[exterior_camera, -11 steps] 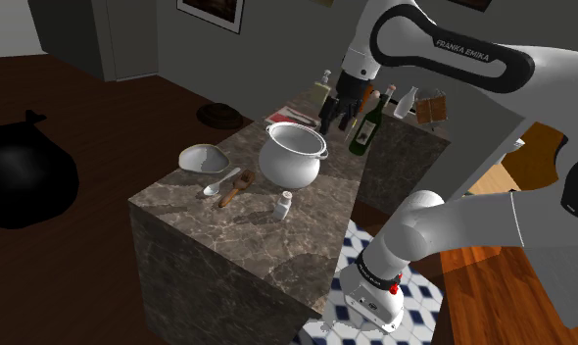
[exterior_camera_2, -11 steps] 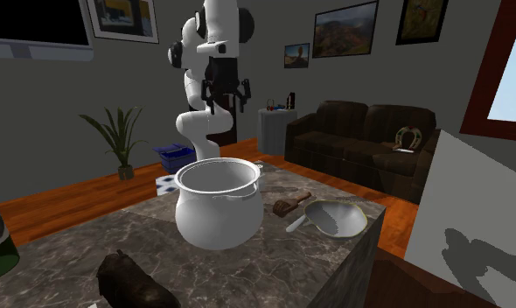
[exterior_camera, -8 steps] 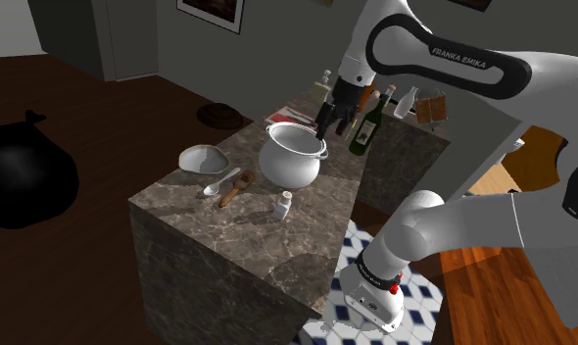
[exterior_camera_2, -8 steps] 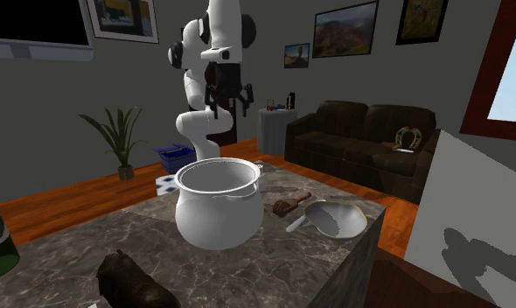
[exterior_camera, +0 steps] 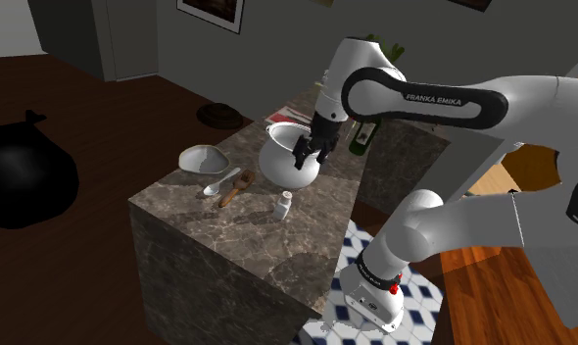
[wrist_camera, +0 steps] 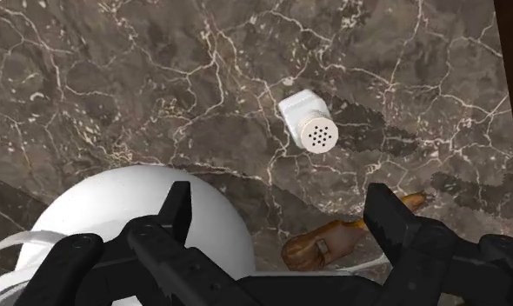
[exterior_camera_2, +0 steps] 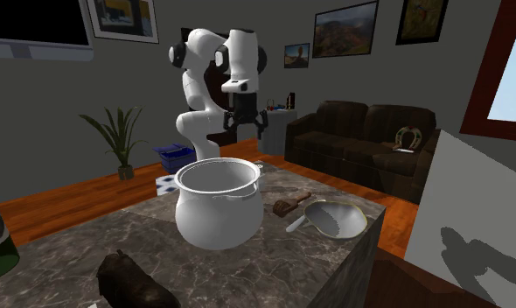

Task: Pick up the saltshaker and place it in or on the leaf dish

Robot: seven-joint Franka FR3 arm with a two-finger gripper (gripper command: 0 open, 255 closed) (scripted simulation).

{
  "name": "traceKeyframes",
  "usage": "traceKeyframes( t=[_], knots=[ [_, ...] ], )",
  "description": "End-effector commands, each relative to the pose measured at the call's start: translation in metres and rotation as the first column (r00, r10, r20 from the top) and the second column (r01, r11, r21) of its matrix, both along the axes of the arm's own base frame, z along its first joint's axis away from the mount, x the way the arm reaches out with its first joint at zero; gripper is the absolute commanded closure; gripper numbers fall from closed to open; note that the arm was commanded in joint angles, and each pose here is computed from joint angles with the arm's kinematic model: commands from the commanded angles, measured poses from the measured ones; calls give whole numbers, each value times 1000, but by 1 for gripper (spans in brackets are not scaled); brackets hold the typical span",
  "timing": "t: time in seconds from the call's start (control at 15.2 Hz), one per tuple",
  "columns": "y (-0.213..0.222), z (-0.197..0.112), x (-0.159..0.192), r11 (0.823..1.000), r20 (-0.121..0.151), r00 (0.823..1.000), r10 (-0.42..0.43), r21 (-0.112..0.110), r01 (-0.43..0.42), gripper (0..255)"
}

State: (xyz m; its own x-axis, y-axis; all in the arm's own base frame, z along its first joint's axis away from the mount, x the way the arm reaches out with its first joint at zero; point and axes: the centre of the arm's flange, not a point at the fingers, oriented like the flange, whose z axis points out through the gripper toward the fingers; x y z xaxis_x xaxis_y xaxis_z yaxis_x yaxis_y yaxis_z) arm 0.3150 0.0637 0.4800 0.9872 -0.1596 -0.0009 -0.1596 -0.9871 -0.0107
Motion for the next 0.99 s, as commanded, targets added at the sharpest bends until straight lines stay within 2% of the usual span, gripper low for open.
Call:
traceKeyframes(
  t=[0.0, 0.26, 0.92],
  knots=[
    [14, -22, -2, 1000, 6, 1000, -14, 0, 14, 0],
    [43, -66, -3, 999, 13, 999, -37, -1, 37, 0],
    [47, -111, -3, 999, 14, 999, -40, -2, 40, 0]
  ],
)
